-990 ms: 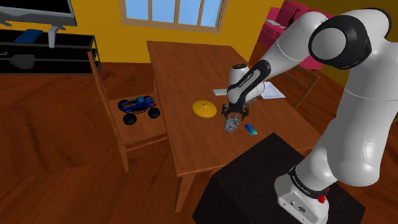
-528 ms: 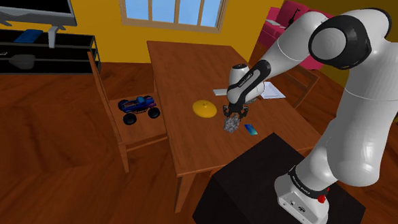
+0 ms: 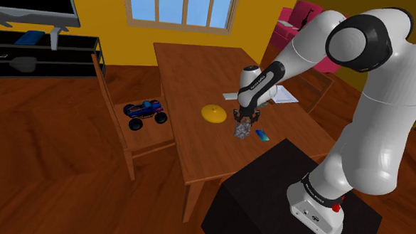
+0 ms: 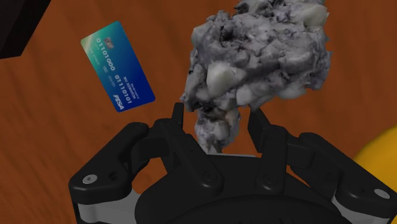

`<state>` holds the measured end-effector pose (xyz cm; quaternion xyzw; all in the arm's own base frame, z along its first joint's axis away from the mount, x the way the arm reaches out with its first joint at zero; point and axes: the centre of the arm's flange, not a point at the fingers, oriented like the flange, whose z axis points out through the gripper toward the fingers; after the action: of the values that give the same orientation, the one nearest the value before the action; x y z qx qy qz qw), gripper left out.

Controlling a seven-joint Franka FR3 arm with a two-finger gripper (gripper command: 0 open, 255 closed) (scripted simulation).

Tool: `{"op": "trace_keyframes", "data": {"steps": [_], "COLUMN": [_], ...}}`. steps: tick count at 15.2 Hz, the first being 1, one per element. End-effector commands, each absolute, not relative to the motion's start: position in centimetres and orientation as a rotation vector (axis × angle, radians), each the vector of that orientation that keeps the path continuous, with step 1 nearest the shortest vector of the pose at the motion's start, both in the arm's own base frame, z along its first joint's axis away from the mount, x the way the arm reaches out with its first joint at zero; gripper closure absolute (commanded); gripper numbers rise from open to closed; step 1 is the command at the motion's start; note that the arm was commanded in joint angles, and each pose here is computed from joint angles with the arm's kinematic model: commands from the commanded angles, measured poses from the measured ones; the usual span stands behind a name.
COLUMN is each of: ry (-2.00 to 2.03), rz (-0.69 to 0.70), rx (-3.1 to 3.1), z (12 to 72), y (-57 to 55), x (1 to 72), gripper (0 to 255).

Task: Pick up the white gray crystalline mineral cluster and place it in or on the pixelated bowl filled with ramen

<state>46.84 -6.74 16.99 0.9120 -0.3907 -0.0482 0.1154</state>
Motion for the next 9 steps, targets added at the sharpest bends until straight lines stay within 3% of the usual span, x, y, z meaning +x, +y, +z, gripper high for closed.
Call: {"op": "trace_keyframes", "data": {"steps": [1,9], "ry": [-1.145,-1.145], "rz": [-0.141,-0.141], "rx": [2.672,2.672], "z": [17.9,22.1], "y": [-6.8,-6.8], "x": [46.9,46.9], "gripper": [255,255]}}
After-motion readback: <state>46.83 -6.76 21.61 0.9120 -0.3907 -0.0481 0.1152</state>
